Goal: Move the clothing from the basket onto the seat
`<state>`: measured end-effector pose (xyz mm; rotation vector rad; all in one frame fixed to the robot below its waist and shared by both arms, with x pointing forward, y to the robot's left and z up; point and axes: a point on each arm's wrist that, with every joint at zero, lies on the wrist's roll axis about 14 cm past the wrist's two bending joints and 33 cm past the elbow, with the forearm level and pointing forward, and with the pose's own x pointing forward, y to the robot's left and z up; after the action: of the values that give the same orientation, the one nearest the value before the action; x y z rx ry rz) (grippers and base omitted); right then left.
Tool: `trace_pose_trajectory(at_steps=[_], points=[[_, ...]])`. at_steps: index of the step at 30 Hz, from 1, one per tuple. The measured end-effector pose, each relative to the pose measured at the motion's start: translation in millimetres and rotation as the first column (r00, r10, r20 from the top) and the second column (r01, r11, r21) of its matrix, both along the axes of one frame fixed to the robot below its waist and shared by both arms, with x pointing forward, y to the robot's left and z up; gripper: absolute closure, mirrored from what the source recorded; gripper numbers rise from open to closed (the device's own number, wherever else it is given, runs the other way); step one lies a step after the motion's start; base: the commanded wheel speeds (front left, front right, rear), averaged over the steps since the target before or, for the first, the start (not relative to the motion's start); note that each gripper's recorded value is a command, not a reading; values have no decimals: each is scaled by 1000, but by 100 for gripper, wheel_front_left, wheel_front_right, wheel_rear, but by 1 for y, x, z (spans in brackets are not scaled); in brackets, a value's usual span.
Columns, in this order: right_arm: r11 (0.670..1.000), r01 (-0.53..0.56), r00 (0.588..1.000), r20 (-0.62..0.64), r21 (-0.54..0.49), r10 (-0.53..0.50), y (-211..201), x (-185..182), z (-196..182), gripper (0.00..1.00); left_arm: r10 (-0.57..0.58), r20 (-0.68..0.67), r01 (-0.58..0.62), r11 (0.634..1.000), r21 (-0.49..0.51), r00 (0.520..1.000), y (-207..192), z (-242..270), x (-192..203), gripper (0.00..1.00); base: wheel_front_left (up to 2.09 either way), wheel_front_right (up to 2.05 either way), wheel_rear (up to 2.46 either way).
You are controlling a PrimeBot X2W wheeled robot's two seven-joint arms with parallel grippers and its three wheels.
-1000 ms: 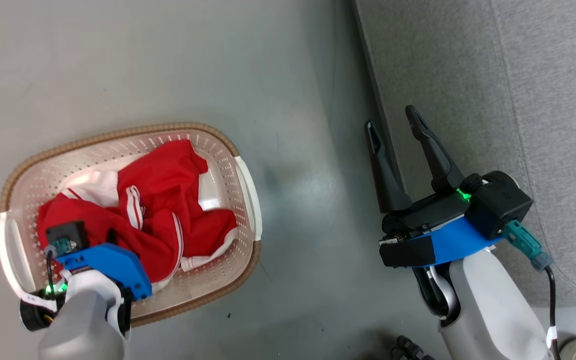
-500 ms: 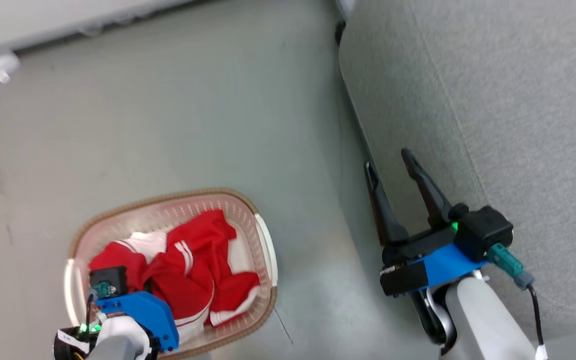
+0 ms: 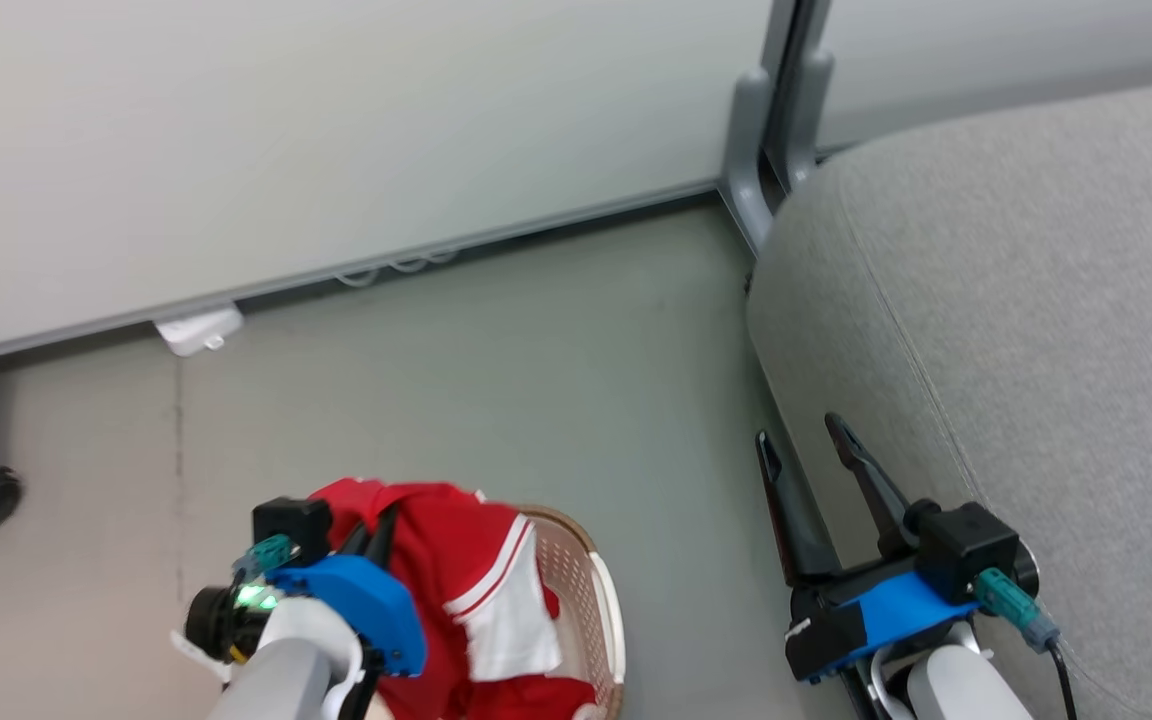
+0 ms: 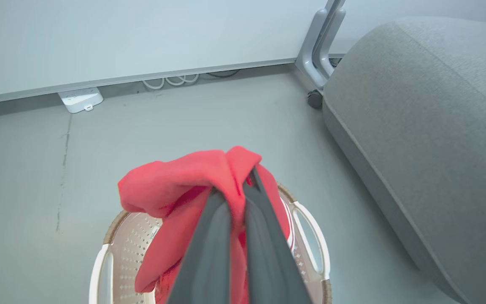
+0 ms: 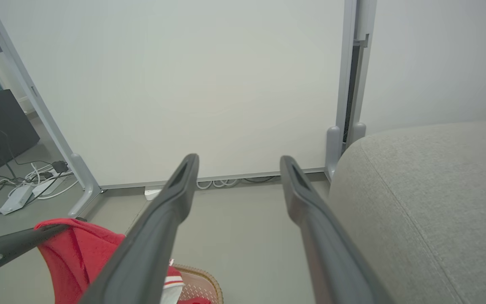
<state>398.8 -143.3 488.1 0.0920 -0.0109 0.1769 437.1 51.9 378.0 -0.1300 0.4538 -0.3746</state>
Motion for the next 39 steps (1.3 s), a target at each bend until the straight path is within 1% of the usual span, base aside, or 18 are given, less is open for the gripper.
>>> trace_pose_trajectory(at_steps=[3,6,11,18,25,32,39], points=[[1000,-28,1000,8,0,28,10,-5,5,0,-23,92,27,999,-39,995,-9,34,3,100,0,0,0],[998,-58,998,19,1,58,20,-9,10,0,-67,177,78,995,-57,982,-23,68,7,100,0,0,0],[995,-95,995,44,-2,95,33,-15,21,0,-124,309,154,985,-72,943,-46,127,11,100,0,0,0],[993,-118,991,59,-7,118,41,-22,28,0,-195,427,248,966,-73,883,-79,191,5,100,0,0,0],[992,-124,990,62,-10,125,43,-28,31,0,-220,460,281,957,-69,860,-100,210,1,100,0,0,0],[993,-118,992,47,-4,118,41,-35,26,0,-230,438,289,954,-74,869,-108,202,0,100,0,0,0],[988,-155,988,30,2,154,53,-37,23,0,-242,430,300,951,-73,870,-113,199,-1,100,0,0,0]])
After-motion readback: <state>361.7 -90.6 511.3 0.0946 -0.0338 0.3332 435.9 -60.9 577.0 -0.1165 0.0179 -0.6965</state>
